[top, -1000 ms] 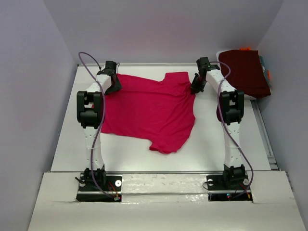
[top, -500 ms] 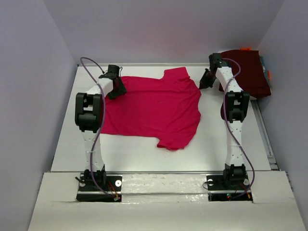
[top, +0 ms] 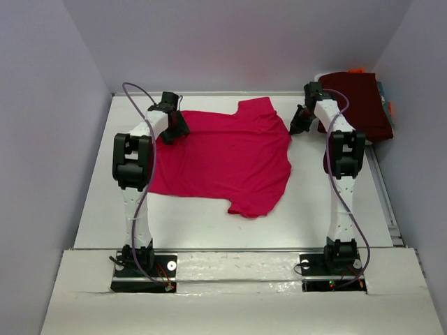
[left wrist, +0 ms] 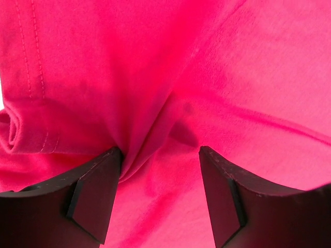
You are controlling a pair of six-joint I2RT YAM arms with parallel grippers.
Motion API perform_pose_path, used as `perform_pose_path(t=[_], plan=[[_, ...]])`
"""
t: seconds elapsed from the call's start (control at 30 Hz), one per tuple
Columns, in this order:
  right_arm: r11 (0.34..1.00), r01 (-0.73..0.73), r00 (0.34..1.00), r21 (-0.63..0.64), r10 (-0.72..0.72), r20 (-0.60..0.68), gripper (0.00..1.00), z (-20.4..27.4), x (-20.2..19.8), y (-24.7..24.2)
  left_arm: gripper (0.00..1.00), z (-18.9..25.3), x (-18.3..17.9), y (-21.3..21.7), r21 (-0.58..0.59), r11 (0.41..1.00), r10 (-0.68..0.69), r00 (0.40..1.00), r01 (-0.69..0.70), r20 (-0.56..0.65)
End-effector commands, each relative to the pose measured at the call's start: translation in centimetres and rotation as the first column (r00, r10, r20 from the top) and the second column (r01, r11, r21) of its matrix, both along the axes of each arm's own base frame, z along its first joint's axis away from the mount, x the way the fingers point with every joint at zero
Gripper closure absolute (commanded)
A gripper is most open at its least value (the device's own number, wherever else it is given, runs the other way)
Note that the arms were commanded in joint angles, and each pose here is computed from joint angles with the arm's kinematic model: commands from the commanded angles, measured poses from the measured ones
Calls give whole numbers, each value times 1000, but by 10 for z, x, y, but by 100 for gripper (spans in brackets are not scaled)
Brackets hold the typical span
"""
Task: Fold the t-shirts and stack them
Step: Flatten out the tshirt
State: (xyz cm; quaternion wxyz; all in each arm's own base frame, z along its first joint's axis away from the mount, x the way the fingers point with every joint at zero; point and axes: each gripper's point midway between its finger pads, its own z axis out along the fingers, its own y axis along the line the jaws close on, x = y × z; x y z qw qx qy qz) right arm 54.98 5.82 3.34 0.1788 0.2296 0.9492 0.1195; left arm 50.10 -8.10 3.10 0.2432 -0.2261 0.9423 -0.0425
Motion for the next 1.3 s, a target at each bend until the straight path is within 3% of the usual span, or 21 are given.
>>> perform_pose_path(t=[0.0, 0.23, 0.93, 1.27], plan=[[998, 63, 997, 1, -62, 52, 91, 40, -6, -24, 25, -10, -1, 16, 4, 999, 50, 996, -50, -70], [1000, 20, 994, 11, -21, 106, 91, 70, -22, -7, 24, -8, 4, 35, -11, 995, 98, 994, -99, -57], [998, -59, 990, 34, 54, 129, 92, 81, -40, 24, 17, -20, 30, 48, -98, 987, 121, 991, -126, -61], [986, -161, 984, 45, 156, 92, 92, 64, -99, 63, 16, -19, 33, 50, -118, 985, 120, 991, -126, -58]])
